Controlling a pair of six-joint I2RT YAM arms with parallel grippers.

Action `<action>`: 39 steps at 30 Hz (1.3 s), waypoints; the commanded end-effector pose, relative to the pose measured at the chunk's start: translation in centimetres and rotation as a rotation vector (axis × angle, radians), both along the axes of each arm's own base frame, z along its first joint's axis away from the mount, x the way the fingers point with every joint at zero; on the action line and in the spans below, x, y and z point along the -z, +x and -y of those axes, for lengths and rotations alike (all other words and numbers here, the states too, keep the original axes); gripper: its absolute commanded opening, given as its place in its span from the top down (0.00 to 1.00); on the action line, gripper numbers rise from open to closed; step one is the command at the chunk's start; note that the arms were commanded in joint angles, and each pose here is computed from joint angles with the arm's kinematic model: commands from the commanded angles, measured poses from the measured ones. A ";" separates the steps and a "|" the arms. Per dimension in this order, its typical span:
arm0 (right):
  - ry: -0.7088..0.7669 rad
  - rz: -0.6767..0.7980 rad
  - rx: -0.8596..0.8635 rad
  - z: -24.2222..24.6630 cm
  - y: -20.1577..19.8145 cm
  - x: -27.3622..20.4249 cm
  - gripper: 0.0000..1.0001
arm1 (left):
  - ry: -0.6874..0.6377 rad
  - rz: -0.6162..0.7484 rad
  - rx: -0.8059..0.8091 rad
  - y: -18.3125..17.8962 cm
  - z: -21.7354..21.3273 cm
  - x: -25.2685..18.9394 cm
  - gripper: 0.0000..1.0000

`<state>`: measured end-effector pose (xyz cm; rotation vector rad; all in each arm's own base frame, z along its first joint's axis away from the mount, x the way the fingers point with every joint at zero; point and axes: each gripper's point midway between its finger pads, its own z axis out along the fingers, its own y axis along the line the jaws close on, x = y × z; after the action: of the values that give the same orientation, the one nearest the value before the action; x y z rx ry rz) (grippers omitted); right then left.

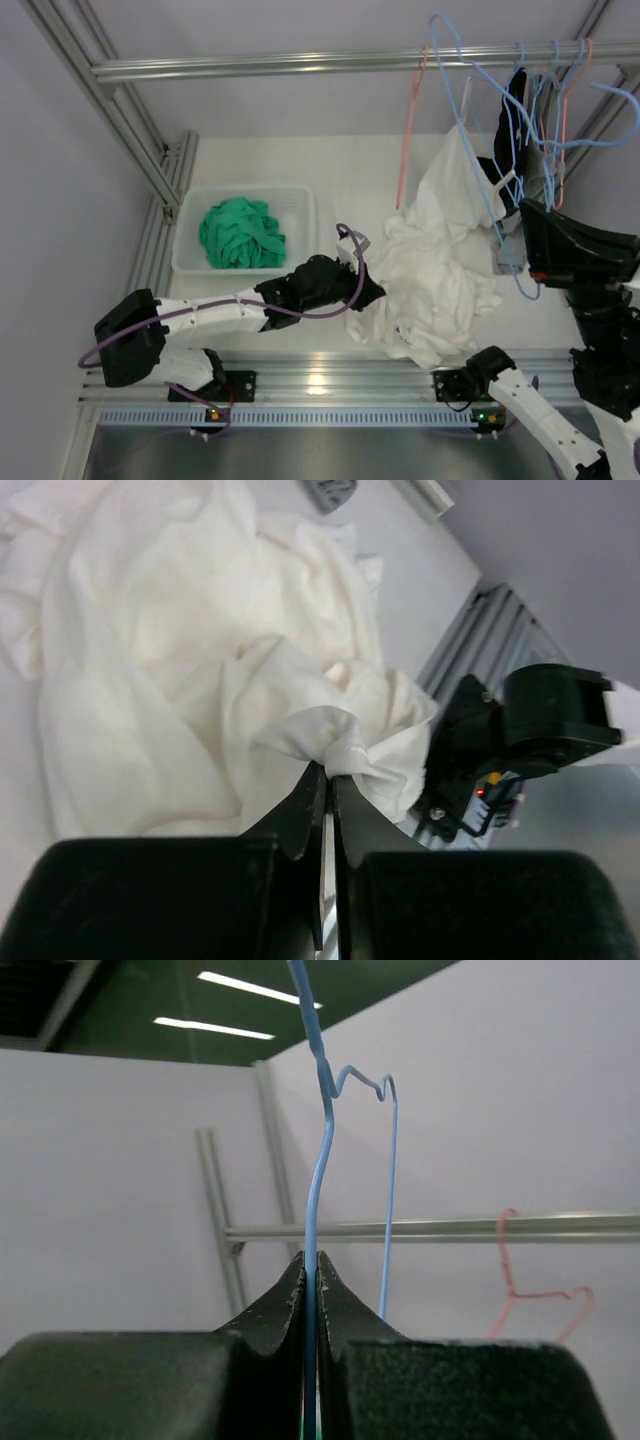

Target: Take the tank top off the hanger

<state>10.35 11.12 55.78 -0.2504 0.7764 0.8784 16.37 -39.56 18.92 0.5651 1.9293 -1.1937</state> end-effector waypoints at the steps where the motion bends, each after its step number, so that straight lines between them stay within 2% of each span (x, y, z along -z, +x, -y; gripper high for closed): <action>1: -0.139 -0.397 0.345 4.0 5.4 7.7 1.00 | 0.107 0.014 -0.107 1.7 -1.0 2.8 1.00; 2: -0.122 -0.443 0.417 5.5 5.7 8.3 1.00 | 0.128 0.012 -0.117 1.8 -1.3 3.3 0.86; 4: -0.161 -0.521 0.467 6.5 5.7 9.9 1.00 | 0.154 0.018 -0.139 2.1 -1.9 3.8 0.66; 5: -0.161 -0.540 0.495 7.1 5.7 10.2 1.00 | 0.178 0.020 -0.156 2.3 -2.4 4.3 0.28; 6: -0.174 -0.556 0.504 7.2 5.7 10.7 1.00 | 0.185 0.027 -0.163 2.4 -2.6 4.2 0.06; 7: -0.182 -0.564 0.506 7.2 5.8 11.0 1.00 | 0.192 0.052 -0.168 2.5 -3.0 3.7 0.01; 9: -0.203 -0.585 0.513 6.9 6.4 11.6 1.00 | 0.270 0.073 -0.217 3.2 -4.5 4.0 0.01; 12: -0.246 -0.621 0.521 6.2 7.9 12.6 1.00 | 0.339 0.119 -0.339 4.6 -7.5 1.4 0.01; 16: -0.303 -0.647 0.536 5.1 10.3 13.3 1.00 | 0.346 0.138 -0.472 5.1 -11.2 -2.4 0.01; 21: -0.340 -0.619 0.550 3.1 14.2 12.4 1.00 | 0.249 0.164 -0.419 3.1 -12.9 -6.9 0.01; 24: -0.342 -0.622 0.586 2.5 16.9 11.5 1.00 | 0.250 0.162 -0.359 1.9 -13.5 -7.6 0.01; 27: -0.346 -0.626 0.617 2.8 19.4 10.1 1.00 | 0.335 0.151 -0.406 2.1 -15.1 -6.1 0.01; 28: -0.344 -0.618 0.593 2.4 20.1 9.4 1.00 | 0.400 0.148 -0.450 2.5 -16.3 -5.1 0.01; 32: -0.306 -0.588 0.579 3.2 20.6 7.3 1.00 | 0.516 0.123 -0.526 3.0 -17.9 -2.8 0.01; 39: -0.291 -0.548 0.567 3.2 19.9 5.9 1.00 | 0.572 0.125 -0.527 3.3 -18.0 -1.4 0.01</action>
<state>31.31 8.09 45.09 -0.0312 1.5549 0.2434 19.36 -22.19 20.49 0.3763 2.1237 -0.3199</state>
